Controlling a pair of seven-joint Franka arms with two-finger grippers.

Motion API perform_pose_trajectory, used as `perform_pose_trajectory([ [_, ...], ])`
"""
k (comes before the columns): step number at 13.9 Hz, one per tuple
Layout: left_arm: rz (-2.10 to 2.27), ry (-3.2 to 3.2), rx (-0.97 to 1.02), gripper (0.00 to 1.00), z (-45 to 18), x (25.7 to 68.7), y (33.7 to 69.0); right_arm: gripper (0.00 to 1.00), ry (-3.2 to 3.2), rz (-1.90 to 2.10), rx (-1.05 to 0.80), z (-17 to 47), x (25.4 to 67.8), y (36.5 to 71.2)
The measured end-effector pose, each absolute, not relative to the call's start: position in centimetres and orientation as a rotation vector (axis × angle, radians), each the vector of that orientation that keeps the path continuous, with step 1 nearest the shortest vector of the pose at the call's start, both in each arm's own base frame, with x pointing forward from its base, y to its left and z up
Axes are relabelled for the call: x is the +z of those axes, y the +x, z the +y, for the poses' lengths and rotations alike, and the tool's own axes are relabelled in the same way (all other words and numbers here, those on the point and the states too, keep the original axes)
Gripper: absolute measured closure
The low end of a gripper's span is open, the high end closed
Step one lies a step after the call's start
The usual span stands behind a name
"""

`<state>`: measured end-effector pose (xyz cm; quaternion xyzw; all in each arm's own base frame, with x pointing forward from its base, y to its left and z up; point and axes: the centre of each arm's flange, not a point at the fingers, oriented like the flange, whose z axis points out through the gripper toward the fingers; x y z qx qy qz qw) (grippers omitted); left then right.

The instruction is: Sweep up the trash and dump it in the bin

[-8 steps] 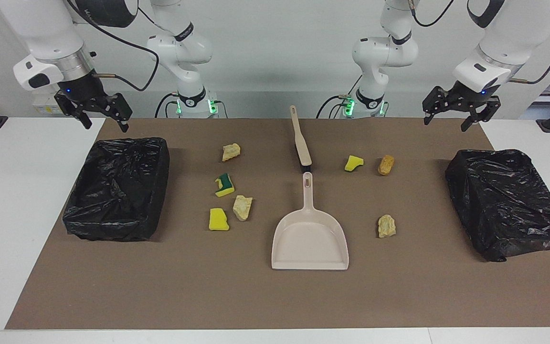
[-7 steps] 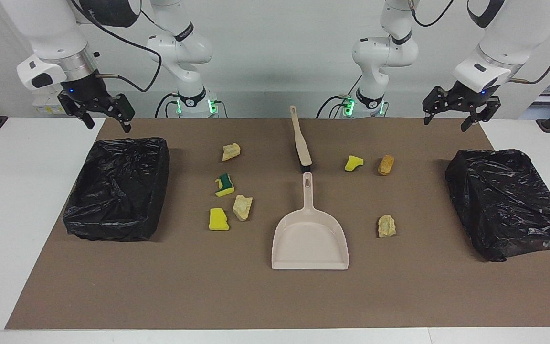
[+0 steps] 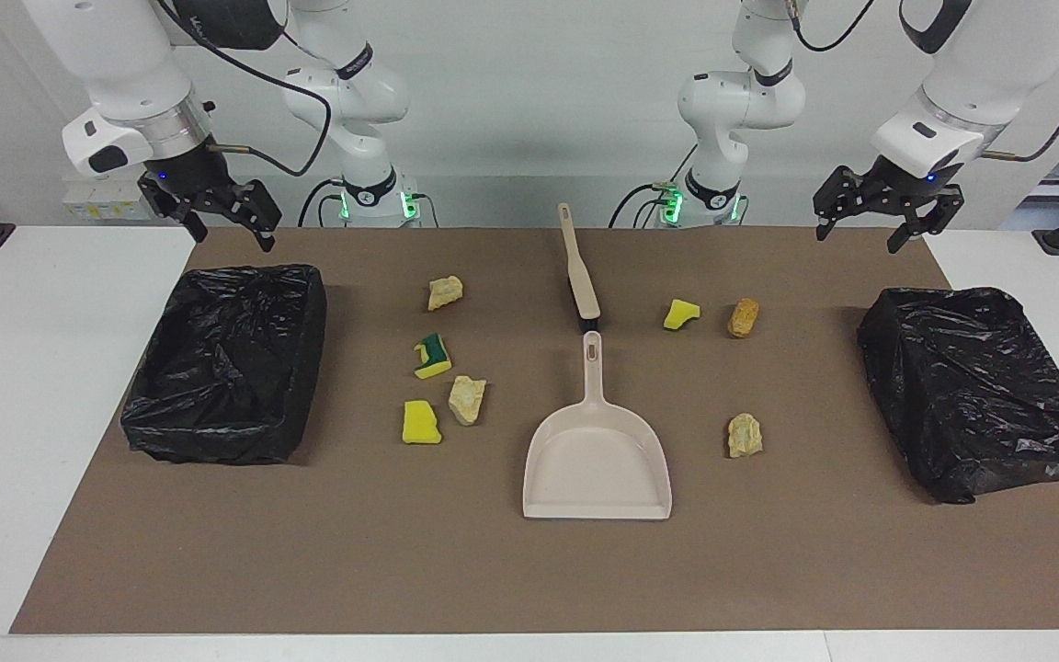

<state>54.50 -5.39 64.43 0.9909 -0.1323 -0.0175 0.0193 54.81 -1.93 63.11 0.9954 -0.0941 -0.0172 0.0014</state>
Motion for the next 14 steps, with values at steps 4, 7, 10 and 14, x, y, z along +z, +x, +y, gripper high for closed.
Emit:
perform_pose_trajectory([
  [4, -0.408, 3.076, -0.033, 0.00, -5.4, 64.5, 54.6, 0.00, 3.129, -0.264, -0.078, -0.8, 62.6, 54.7],
  [7, -0.410, 3.076, -0.028, 0.00, -5.5, 64.6, 54.7, 0.00, 3.132, -0.170, -0.096, 2.5, 62.0, 54.6],
  [10, -0.428, 3.073, -0.043, 0.00, -6.3, 63.8, 54.6, 0.00, 3.128, -0.085, -0.115, 5.4, 61.5, 54.5],
  [14, -0.455, 3.064, -0.064, 0.00, -12.0, 61.0, 53.3, 0.00, 3.123, -0.053, -0.161, 8.4, 59.1, 55.9],
])
